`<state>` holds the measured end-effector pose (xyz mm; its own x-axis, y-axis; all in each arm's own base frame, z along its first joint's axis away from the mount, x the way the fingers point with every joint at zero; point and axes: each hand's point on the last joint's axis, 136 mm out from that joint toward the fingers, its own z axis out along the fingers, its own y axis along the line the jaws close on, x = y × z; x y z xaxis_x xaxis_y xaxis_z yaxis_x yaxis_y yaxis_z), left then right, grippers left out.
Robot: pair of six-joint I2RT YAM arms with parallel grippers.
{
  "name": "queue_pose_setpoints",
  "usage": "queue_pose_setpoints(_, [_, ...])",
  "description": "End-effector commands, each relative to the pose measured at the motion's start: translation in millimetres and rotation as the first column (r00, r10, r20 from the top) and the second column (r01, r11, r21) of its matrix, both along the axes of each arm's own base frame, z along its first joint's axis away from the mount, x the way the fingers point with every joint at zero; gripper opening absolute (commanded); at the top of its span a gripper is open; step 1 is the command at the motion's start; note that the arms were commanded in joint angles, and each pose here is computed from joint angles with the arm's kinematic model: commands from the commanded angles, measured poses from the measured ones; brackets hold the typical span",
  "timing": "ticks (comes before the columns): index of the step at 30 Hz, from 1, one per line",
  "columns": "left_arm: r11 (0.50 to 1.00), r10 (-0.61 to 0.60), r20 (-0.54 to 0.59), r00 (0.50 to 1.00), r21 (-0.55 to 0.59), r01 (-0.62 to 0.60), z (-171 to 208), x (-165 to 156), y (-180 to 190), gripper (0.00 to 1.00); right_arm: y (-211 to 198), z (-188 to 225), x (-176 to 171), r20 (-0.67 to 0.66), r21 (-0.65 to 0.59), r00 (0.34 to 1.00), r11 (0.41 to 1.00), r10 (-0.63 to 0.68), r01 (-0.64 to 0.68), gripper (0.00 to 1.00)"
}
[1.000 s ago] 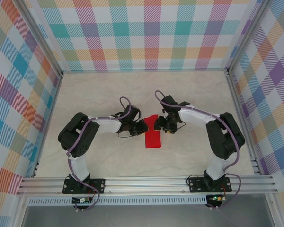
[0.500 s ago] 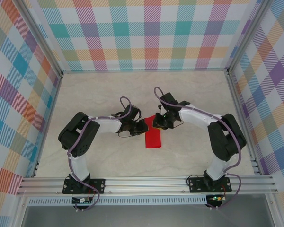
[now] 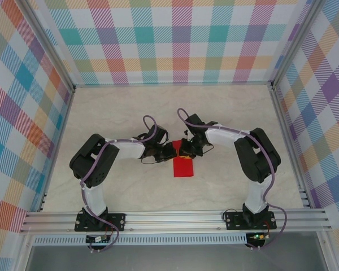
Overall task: Fold a paper plane with a square sheet of paper (pick it up from the middle)
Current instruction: Fold the square sheet of paper in half at the center of the table.
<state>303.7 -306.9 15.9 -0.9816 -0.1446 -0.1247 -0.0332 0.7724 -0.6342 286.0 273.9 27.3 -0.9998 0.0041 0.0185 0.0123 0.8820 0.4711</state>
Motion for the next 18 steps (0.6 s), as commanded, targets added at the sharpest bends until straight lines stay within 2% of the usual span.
queue_pose_setpoints(1, [0.963,0.056,-0.183,0.981,0.270,-0.004,-74.3,-47.1,50.9,0.08,-8.4,-8.8,-2.9,-0.003,-0.017,1.000,1.000,0.005,-0.005,0.16])
queue_pose_setpoints(18, [0.944,0.082,-0.200,0.976,0.330,-0.012,-84.6,-57.2,66.3,0.08,-59.9,-27.8,-9.6,0.010,0.015,0.998,0.998,-0.065,0.065,0.17])
